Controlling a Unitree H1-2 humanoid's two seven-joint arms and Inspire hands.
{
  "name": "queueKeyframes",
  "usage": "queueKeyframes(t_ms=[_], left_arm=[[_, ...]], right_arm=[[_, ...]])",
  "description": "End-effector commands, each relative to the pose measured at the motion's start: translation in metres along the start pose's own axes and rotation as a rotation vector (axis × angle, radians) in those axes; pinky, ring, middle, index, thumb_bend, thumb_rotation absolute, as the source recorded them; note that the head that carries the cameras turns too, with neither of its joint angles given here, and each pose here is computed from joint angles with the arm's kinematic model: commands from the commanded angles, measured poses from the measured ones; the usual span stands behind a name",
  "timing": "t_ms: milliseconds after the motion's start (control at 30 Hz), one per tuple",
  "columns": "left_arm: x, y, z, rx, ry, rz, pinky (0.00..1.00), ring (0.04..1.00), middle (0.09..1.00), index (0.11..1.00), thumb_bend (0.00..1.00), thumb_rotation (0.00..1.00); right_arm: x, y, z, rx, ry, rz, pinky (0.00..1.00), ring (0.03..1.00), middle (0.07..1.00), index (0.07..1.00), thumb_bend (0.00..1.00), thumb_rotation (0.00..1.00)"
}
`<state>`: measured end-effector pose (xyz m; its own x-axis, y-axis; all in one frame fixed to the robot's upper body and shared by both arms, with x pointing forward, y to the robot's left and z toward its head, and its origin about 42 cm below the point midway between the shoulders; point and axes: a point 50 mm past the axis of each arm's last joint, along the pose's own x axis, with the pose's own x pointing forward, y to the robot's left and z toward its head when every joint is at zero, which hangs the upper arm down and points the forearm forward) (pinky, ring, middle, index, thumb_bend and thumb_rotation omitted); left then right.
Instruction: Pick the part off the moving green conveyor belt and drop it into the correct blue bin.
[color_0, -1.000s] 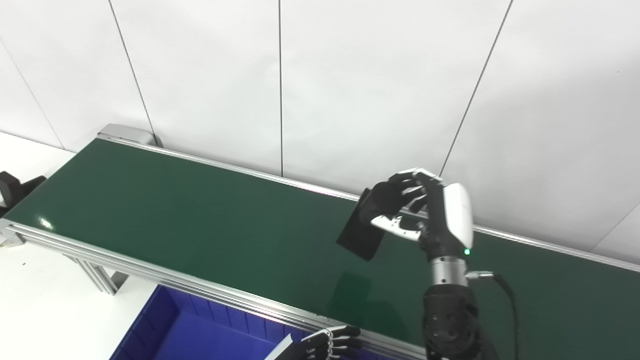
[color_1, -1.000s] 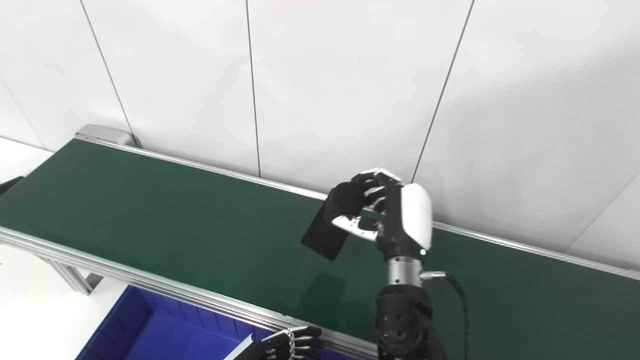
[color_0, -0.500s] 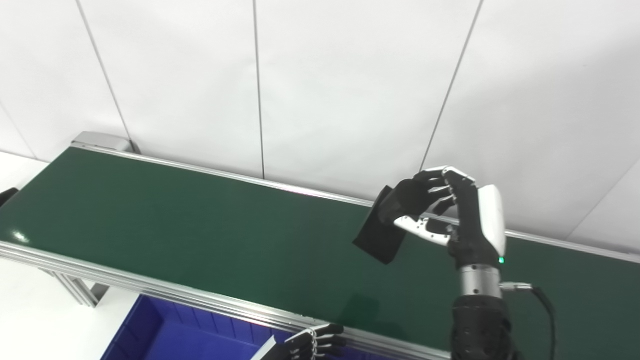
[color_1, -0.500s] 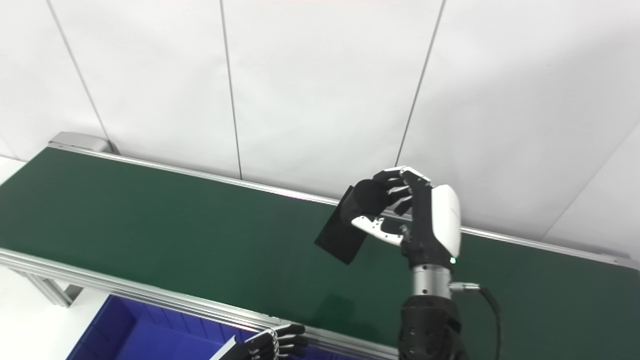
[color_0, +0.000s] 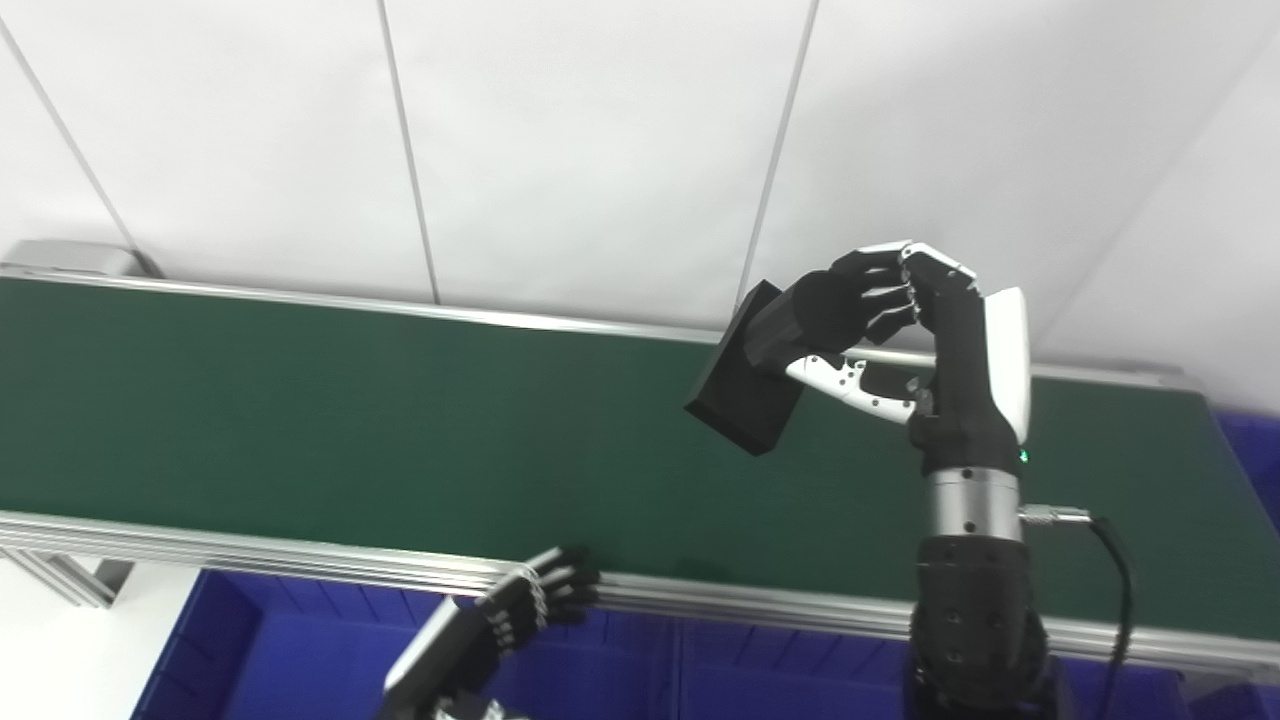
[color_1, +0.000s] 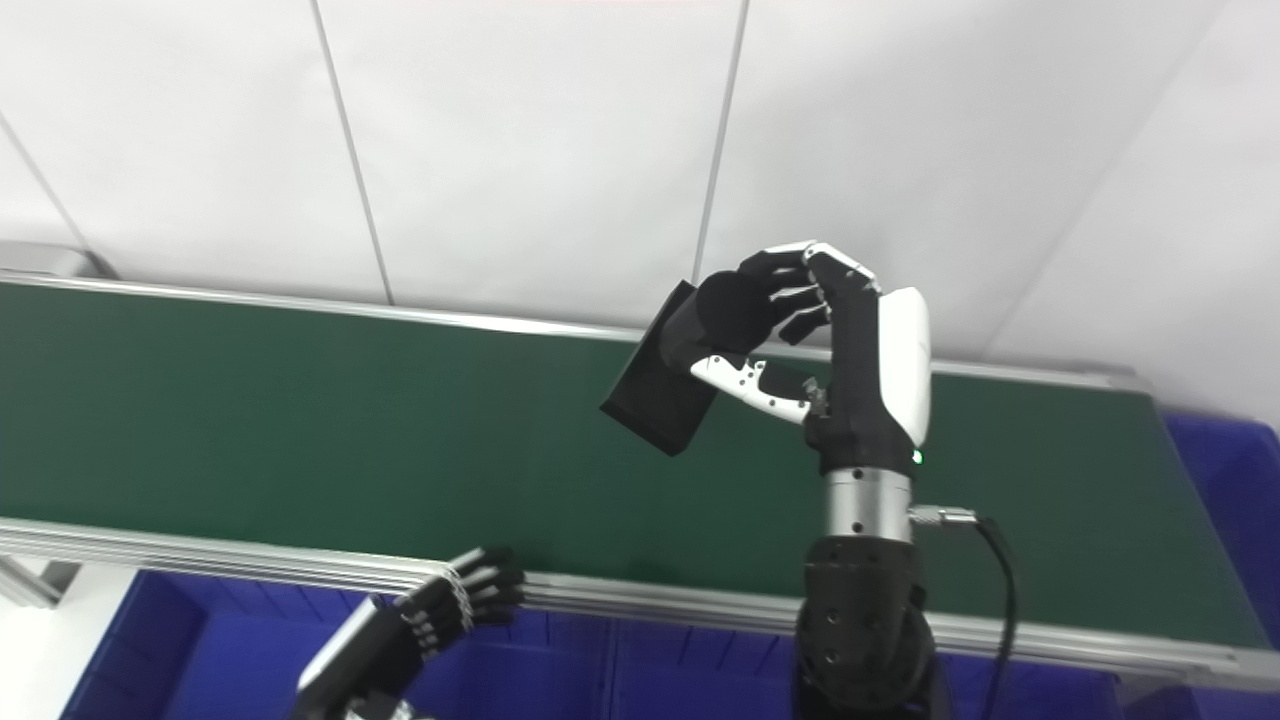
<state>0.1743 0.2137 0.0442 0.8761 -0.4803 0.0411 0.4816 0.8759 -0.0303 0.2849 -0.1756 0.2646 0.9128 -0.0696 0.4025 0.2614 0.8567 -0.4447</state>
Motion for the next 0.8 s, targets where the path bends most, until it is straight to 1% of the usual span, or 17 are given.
queueKeyframes(t_ms=[0, 133, 300, 467, 600, 700, 767], left_arm=[[0.004, 0.007, 0.009, 0.005, -0.043, -0.019, 0.79, 0.815, 0.841, 0.891, 0.92, 0.25], [0.003, 0.014, 0.011, 0.003, -0.045, -0.022, 0.78, 0.811, 0.836, 0.886, 0.92, 0.23], [0.0, 0.023, 0.014, 0.004, -0.045, -0.023, 0.78, 0.808, 0.834, 0.884, 0.92, 0.24], [-0.005, 0.031, 0.017, 0.001, -0.042, -0.02, 0.77, 0.8, 0.828, 0.877, 0.93, 0.25], [-0.01, 0.039, 0.02, 0.0, -0.034, -0.015, 0.77, 0.799, 0.824, 0.873, 0.94, 0.26], [-0.013, 0.043, 0.022, 0.001, -0.023, -0.01, 0.77, 0.796, 0.821, 0.869, 0.96, 0.28], [-0.014, 0.045, 0.024, 0.002, -0.02, -0.011, 0.77, 0.794, 0.82, 0.868, 0.96, 0.28]], right_arm=[[-0.004, -0.015, 0.013, 0.002, -0.045, -0.049, 0.34, 0.437, 0.499, 0.518, 0.5, 0.0], [-0.02, -0.033, 0.014, -0.005, -0.039, -0.072, 0.31, 0.435, 0.508, 0.525, 0.5, 0.0], [-0.046, -0.06, 0.013, -0.03, -0.015, -0.128, 0.33, 0.449, 0.513, 0.503, 0.5, 0.0], [-0.073, -0.079, 0.014, -0.056, 0.018, -0.176, 0.34, 0.448, 0.509, 0.502, 0.5, 0.0], [-0.105, -0.091, 0.014, -0.082, 0.084, -0.241, 0.34, 0.446, 0.506, 0.505, 0.5, 0.0], [-0.124, -0.095, 0.01, -0.076, 0.133, -0.272, 0.35, 0.445, 0.505, 0.502, 0.5, 0.0], [-0.139, -0.096, 0.004, -0.089, 0.178, -0.296, 0.35, 0.444, 0.507, 0.505, 0.5, 0.0]])
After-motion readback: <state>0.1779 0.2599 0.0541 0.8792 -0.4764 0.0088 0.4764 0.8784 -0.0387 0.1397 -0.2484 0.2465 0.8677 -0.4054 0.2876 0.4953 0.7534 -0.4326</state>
